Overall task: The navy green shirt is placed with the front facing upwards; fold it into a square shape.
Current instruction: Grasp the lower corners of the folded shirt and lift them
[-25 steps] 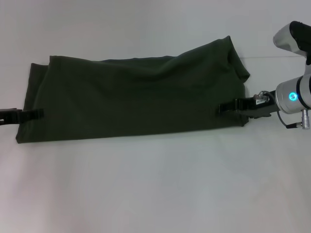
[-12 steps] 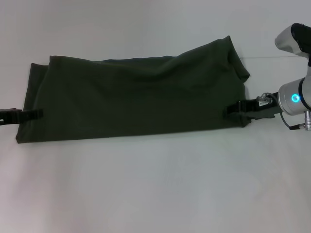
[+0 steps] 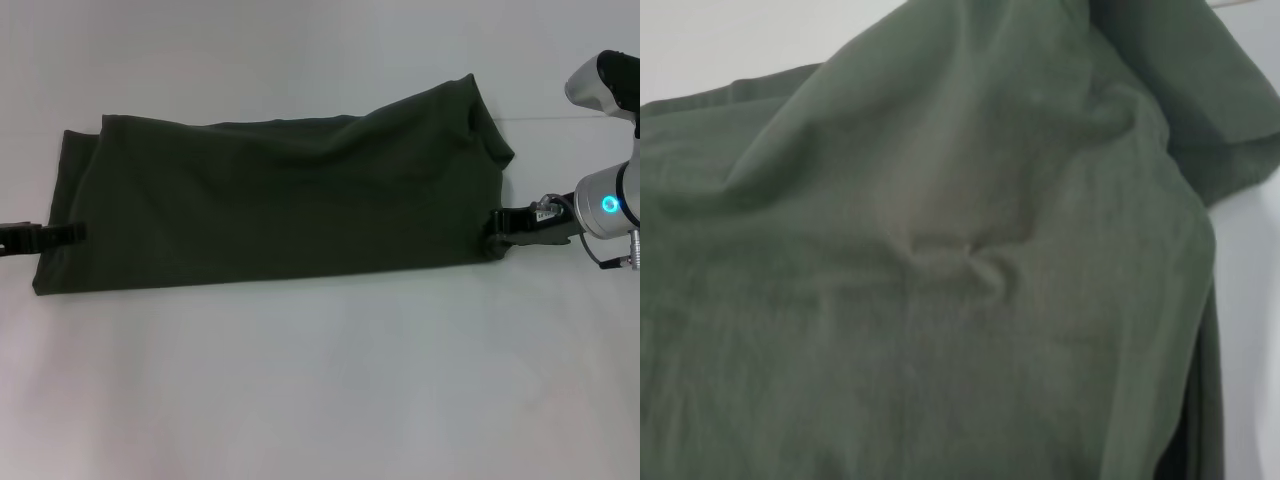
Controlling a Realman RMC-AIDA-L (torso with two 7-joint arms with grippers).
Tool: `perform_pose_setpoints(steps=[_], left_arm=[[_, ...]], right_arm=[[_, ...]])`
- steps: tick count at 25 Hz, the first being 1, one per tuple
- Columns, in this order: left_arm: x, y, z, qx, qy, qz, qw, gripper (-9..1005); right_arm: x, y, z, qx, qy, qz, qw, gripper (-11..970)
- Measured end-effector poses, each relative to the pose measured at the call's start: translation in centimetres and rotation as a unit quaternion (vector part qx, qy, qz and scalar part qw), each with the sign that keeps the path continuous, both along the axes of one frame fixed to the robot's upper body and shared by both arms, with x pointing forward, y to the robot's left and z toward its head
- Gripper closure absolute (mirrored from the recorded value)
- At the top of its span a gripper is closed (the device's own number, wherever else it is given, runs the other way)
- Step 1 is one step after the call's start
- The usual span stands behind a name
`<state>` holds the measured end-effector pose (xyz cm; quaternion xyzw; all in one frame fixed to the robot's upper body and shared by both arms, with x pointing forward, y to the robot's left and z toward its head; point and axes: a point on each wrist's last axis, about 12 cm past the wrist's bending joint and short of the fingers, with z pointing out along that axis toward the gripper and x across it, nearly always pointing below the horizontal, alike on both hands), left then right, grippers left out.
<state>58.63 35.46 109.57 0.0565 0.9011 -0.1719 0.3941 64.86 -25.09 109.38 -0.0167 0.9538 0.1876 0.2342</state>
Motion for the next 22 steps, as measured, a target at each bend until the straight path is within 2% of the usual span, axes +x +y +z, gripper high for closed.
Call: perform_pose_setpoints(steps=[5, 8, 12, 15, 16, 22], left_arm=[[-0.1, 0.1, 0.1, -0.006, 0.004, 0.000, 1.000, 123], [-0.1, 0.3, 0.5, -0.021, 0.015, -0.004, 1.000, 123], [0.0, 0.9, 1.7, -0.046, 0.035, -0.012, 0.998, 123], [0.1, 1.2, 2.2, -0.049, 0.048, -0.019, 0.997, 123], [0.2, 1.5, 2.6, -0.042, 0.068, -0.021, 0.997, 123], [0.3, 1.2, 2.0, -0.017, 0.085, -0.038, 0.995, 123]], right_arm=[[-0.1, -0.1, -0.1, -0.001, 0.000, 0.001, 1.000, 710], [0.0, -0.1, 0.0, -0.002, -0.002, 0.002, 1.000, 926], [0.0, -0.2, 0.1, -0.002, -0.003, 0.002, 1.000, 939], [0.0, -0.3, 0.1, -0.004, -0.004, 0.002, 1.000, 942], [0.0, -0.3, 0.1, -0.004, -0.004, 0.002, 1.000, 942], [-0.1, -0.9, 0.0, -0.008, -0.003, 0.000, 1.000, 942]])
